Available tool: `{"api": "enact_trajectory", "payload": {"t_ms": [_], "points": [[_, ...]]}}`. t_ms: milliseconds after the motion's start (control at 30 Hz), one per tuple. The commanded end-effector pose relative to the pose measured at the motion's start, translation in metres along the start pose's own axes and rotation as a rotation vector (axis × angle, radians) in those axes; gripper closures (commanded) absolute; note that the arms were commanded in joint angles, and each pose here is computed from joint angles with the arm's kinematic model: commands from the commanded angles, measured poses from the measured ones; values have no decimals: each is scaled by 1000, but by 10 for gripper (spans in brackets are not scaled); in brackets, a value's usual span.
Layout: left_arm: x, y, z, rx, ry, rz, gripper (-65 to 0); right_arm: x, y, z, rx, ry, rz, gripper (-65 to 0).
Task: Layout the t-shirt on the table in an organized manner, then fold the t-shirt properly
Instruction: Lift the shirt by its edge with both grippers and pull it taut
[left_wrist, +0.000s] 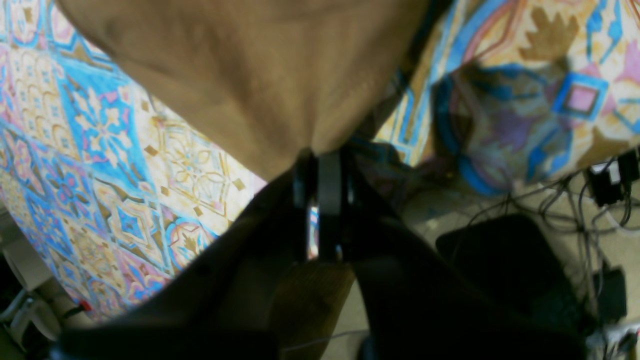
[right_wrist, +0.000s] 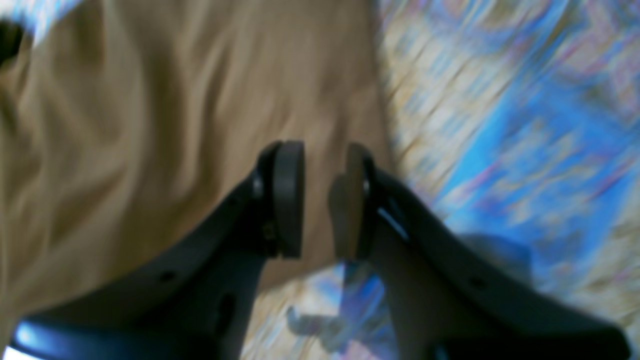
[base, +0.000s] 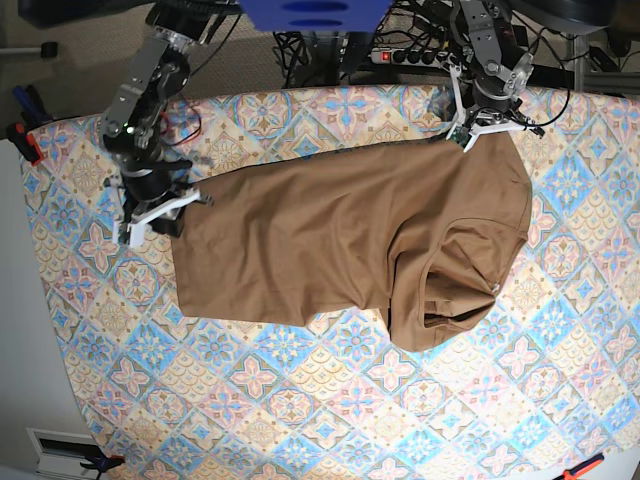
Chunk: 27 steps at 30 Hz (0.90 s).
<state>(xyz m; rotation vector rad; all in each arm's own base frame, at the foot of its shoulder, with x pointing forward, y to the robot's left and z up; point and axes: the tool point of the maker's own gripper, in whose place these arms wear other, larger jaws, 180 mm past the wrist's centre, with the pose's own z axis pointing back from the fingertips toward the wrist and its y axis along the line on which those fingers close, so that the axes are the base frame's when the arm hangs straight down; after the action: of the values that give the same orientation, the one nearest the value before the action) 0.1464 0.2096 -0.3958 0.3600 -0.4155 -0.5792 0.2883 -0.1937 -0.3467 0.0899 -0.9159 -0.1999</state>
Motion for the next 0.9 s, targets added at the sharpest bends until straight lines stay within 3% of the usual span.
{"api": "enact_trajectory", "payload": {"t_ms": [0, 133, 267, 867], "points": [[7, 3, 4, 17, -28, 11, 0, 20, 3, 1, 10, -62, 5, -143], [0, -7, 6, -7, -12, 15, 0, 45, -6, -2, -3, -108, 47, -192], [2, -15, 7, -22, -11, 40, 0, 29, -18, -10, -20, -58, 26, -271], [-1, -17, 8, -28, -4, 39, 0, -66, -41, -37, 38, 188, -40, -270]]}}
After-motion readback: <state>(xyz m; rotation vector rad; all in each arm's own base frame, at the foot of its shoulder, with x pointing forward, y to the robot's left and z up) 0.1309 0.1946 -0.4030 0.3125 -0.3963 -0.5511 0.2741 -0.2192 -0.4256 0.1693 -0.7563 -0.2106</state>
